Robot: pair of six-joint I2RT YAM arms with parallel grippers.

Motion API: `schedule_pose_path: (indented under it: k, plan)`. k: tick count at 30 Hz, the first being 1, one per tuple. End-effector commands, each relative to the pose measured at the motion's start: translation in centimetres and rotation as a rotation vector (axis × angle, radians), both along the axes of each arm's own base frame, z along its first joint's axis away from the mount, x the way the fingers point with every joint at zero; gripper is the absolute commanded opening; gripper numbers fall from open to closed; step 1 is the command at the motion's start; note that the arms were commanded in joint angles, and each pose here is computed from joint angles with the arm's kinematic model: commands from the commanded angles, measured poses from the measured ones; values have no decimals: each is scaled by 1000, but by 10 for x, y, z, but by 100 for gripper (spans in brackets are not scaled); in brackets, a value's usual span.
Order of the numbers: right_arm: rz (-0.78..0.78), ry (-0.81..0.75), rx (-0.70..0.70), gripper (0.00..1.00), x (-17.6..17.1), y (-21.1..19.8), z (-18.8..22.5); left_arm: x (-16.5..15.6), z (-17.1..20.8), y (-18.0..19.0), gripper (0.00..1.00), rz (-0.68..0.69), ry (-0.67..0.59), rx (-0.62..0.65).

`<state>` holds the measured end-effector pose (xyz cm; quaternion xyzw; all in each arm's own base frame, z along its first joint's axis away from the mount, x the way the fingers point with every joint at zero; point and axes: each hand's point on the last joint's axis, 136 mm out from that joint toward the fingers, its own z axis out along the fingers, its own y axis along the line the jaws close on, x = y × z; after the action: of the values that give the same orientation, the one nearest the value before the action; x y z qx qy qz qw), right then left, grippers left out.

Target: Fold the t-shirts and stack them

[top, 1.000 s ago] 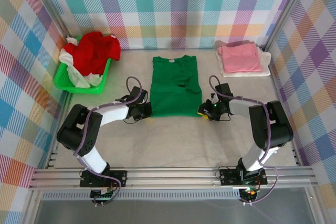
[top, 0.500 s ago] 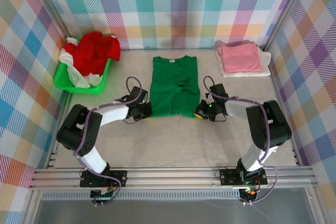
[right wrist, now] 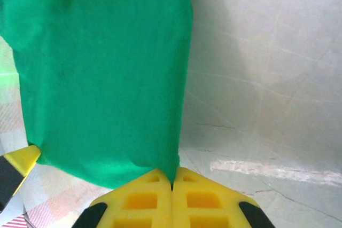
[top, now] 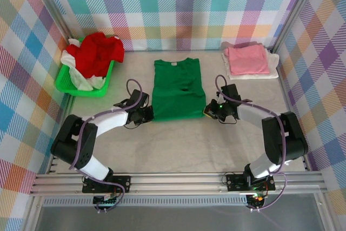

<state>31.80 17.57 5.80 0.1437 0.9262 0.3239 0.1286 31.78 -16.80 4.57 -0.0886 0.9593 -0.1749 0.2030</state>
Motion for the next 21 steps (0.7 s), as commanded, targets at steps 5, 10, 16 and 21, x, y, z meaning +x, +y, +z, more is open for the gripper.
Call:
schedule_pose_path:
  k: [5,10,16,21]
  plan:
    - [34,-86,-17,0,2,-4,37,5,38,7,0,-20,-93,16]
    - [36,-79,-27,0,-8,-7,34,-3,36,6,0,-35,-88,8]
    - [74,21,-28,0,-58,-7,6,-57,12,1,0,-100,6,42]
    - [112,88,-48,0,-122,-11,-7,-115,14,12,0,-99,36,49]
